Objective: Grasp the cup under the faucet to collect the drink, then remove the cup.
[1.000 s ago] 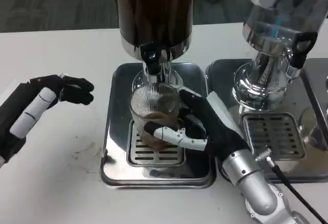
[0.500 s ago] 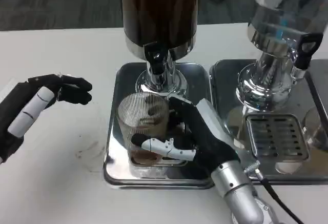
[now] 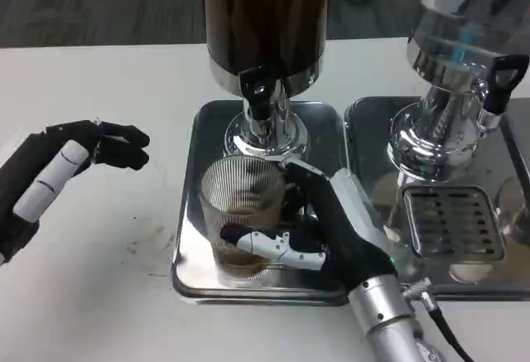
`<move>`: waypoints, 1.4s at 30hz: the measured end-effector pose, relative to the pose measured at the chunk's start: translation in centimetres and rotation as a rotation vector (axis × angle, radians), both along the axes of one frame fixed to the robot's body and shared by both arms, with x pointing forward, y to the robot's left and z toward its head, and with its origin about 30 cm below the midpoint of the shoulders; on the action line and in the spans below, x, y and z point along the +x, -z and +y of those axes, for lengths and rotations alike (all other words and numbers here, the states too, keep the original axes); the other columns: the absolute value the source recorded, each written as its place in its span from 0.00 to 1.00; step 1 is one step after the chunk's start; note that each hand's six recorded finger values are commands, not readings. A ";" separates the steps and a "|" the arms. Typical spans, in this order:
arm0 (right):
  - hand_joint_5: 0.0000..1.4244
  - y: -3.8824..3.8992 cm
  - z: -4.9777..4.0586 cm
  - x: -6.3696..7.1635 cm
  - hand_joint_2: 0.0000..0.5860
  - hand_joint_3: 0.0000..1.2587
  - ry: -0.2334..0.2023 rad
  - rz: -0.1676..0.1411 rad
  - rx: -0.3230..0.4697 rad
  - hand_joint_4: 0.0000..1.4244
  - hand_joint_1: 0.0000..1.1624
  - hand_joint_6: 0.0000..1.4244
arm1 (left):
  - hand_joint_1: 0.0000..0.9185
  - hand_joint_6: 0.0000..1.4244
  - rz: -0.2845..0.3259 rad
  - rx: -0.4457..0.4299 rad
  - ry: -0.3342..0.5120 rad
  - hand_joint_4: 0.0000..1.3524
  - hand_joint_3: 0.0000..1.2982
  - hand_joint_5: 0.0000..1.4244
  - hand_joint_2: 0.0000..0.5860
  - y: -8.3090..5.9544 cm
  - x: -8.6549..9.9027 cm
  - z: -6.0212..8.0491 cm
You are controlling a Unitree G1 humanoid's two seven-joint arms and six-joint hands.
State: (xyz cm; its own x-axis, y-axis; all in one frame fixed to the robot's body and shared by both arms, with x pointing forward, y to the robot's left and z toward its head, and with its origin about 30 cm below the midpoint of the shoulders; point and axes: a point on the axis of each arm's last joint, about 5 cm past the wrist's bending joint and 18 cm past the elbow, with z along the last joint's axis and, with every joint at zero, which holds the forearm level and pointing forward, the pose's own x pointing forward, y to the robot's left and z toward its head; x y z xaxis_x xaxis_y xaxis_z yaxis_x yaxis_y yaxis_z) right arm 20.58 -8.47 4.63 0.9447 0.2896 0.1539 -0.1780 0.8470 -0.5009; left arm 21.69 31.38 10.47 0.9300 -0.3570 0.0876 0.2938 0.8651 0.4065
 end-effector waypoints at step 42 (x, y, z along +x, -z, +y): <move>0.50 -0.73 -3.03 -1.6 0.37 0.41 0.206 -0.092 -0.027 0.40 0.61 0.54 | 0.00 0.29 -0.006 0.007 0.051 0.38 0.40 0.33 0.27 0.1 0.7 -1.0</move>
